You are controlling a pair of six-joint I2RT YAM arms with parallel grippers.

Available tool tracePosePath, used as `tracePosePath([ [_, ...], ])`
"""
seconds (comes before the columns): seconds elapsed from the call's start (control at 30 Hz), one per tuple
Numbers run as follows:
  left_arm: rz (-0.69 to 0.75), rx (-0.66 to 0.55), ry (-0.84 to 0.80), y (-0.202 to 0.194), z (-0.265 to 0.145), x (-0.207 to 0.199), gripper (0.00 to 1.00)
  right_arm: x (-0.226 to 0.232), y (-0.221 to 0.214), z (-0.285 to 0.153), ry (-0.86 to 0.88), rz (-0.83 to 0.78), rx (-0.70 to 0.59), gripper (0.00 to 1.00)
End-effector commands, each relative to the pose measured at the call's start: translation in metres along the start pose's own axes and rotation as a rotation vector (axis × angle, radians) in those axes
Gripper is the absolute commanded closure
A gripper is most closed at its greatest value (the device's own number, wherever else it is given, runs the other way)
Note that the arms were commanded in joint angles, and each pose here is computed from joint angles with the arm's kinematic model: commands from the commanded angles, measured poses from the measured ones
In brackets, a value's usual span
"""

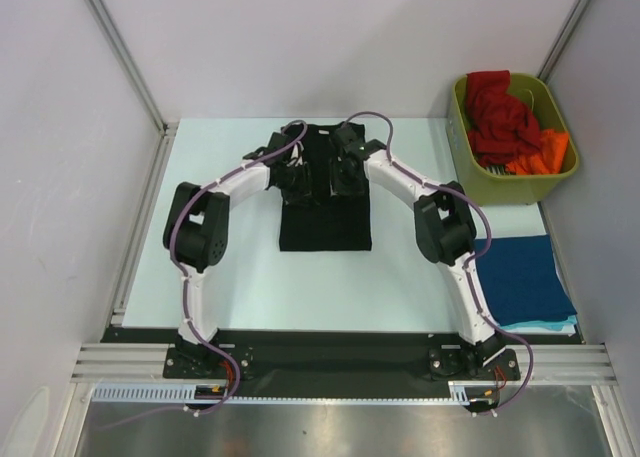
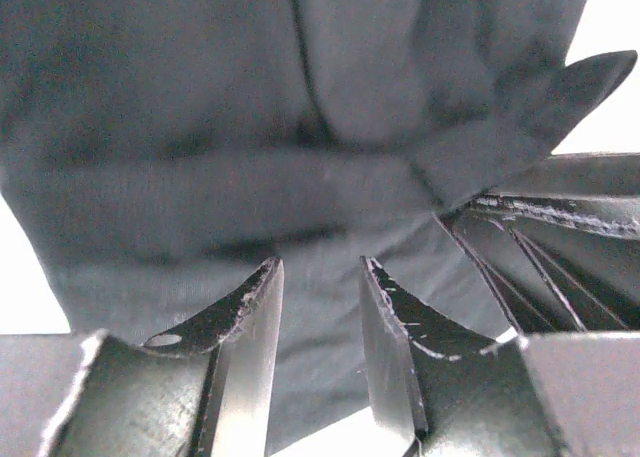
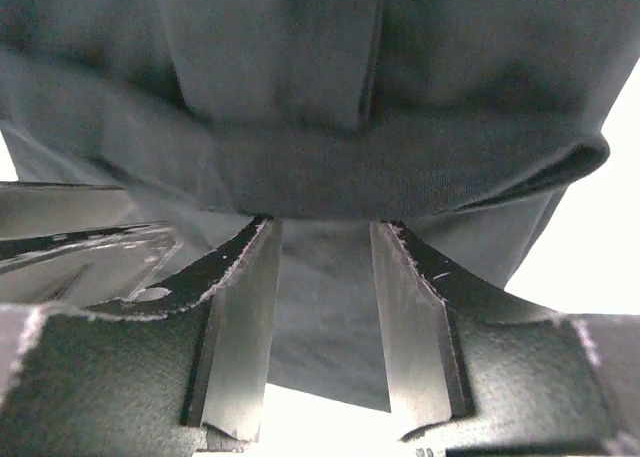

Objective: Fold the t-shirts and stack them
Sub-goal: Fold the tshirt

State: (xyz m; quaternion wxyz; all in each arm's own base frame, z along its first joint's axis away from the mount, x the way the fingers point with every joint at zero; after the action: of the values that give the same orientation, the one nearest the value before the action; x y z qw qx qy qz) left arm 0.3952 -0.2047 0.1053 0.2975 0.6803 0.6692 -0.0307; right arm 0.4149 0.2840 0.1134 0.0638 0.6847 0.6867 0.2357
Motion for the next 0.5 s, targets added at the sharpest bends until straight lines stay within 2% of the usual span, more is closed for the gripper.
tracePosePath([
  [0.0,0.02,-0.044,0.0,0.03,-0.001,-0.005,0.58,-0.002,0.033,-0.005,0.013,0.001,-0.07,0.54],
  [0.03,0.011,-0.013,0.03,0.029,0.004,0.0,0.58,-0.005,0.033,0.007,0.005,0.006,-0.056,0.54],
  [0.17,0.064,-0.163,0.06,0.072,-0.029,-0.016,0.54,-0.012,0.07,0.012,0.05,0.053,-0.105,0.53],
  [0.2,0.075,-0.19,0.051,0.077,-0.037,-0.021,0.5,-0.01,0.088,0.002,0.079,0.064,-0.157,0.53],
  [0.27,0.099,-0.225,0.041,0.085,-0.052,-0.03,0.48,-0.02,0.105,0.003,0.107,0.119,-0.182,0.53],
  [0.37,0.111,-0.234,0.034,0.081,-0.068,-0.035,0.45,-0.027,0.127,-0.019,0.184,0.177,-0.232,0.54],
  [0.43,0.111,-0.237,0.029,0.075,-0.076,-0.035,0.45,-0.031,0.126,-0.031,0.198,0.175,-0.212,0.55],
  [0.47,0.102,-0.201,0.032,0.062,-0.068,-0.028,0.46,-0.031,0.123,-0.037,0.195,0.153,-0.205,0.55],
])
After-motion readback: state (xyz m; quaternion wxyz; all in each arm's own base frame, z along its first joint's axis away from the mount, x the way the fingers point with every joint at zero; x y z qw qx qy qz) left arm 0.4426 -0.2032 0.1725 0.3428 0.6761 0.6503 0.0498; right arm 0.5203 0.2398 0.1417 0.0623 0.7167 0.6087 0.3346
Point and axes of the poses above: each gripper's point midway between its finger pads, its own z axis out along the fingers, its own x axis along the line the jaws close on, y = z × x, the point moved 7 cm from there along -z, back along the fingers, and after that the axes turned 5 degrees about z, right-handed, at the moved point
